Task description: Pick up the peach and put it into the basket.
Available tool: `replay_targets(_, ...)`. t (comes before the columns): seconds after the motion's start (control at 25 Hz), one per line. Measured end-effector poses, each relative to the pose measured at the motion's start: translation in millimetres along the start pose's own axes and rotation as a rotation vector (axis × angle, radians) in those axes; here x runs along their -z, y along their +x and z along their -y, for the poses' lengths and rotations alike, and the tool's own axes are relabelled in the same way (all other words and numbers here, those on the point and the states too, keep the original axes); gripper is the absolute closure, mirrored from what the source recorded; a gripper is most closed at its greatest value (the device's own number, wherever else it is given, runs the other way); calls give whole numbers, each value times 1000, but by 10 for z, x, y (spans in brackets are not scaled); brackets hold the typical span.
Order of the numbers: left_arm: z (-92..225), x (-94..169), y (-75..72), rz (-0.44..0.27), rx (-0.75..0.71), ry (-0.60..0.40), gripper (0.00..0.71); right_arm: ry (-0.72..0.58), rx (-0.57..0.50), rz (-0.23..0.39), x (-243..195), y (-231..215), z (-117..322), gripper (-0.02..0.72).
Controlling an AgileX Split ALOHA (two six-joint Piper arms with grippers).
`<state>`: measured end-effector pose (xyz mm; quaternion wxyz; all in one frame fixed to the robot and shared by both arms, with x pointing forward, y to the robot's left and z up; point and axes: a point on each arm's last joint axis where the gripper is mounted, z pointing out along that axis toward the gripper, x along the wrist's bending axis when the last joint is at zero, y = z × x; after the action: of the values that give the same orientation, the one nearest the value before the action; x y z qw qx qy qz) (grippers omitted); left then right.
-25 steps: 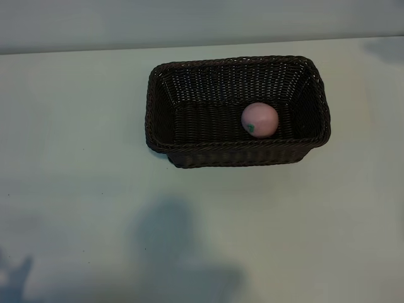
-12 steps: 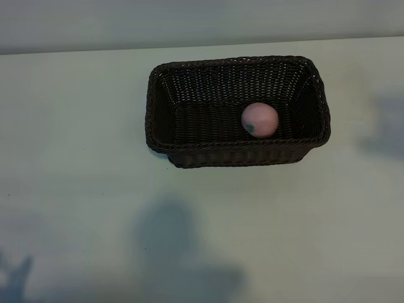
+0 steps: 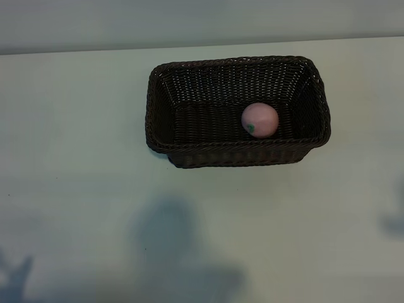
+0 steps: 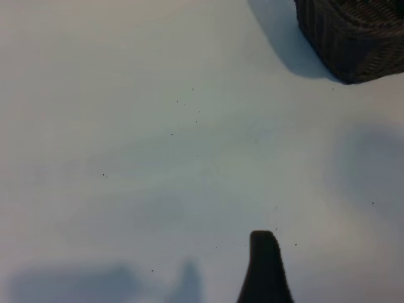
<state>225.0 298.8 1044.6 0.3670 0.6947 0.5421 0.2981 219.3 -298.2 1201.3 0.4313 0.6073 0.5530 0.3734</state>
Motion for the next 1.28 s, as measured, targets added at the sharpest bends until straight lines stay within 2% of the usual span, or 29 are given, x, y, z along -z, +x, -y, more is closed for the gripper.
replay_targets(0.28, 0, 0, 0, 0, 0, 0, 179, -41, -1, 0, -103, 14, 628, 111)
replay_targets(0.52, 0, 0, 0, 0, 0, 0, 179, -4, 0, -1, -274, 25, 1064, 112)
replay_targets(0.88, 0, 0, 0, 0, 0, 0, 179, 146, 2, -5, -606, 38, 1363, 112)
replay_targets(1.28, 0, 0, 0, 0, 0, 0, 179, 128, 0, -9, -669, 44, 1383, 112)
